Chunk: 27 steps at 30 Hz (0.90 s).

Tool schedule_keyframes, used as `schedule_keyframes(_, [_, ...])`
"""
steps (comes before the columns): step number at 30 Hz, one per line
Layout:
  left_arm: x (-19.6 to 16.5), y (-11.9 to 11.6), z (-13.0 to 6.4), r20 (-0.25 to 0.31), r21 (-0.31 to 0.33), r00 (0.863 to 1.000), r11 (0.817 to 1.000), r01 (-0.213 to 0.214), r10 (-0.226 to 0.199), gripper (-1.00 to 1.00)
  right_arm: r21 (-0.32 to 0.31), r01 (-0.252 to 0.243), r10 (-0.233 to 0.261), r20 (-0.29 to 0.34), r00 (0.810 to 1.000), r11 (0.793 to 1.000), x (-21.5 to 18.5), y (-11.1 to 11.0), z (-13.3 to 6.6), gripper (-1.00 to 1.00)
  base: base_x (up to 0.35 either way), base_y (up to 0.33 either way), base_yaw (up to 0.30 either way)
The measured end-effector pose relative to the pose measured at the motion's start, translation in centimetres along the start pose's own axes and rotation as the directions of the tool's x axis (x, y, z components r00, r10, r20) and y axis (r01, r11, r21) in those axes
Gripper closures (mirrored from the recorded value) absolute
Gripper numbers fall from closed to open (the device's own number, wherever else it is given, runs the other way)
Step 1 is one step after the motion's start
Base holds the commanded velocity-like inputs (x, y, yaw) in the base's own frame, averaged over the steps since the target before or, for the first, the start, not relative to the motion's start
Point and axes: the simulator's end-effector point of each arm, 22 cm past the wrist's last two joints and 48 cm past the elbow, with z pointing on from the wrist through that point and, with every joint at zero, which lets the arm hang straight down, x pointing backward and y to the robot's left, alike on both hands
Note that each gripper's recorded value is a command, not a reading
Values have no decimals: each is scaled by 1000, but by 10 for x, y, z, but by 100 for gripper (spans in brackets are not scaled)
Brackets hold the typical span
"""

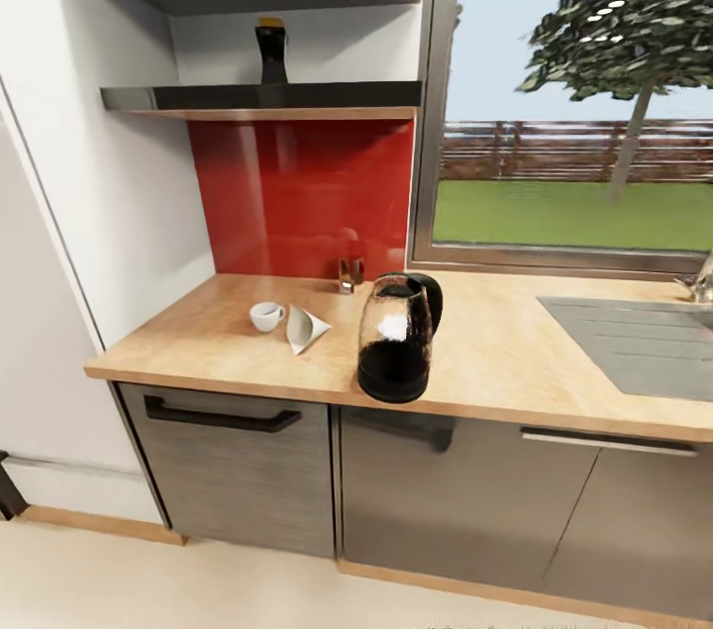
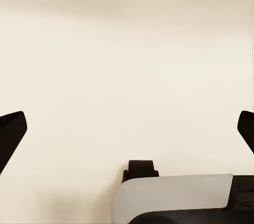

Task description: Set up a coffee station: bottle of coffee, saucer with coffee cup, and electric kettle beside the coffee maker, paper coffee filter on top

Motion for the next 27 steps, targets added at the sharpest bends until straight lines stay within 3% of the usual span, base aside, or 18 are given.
schedule_keyframes(18, [0, 0, 0, 0, 0, 1000, 1000, 0, 0, -100, 0, 0, 0, 0, 1000, 1000, 0, 0, 0, -100, 0, 7, -253])
schedule_keyframes(27, [0, 0, 0, 0, 0, 1000, 1000, 0, 0, -100, 1, 0, 0, 0, 1000, 1000, 0, 0, 0, -100, 0, 248, -48])
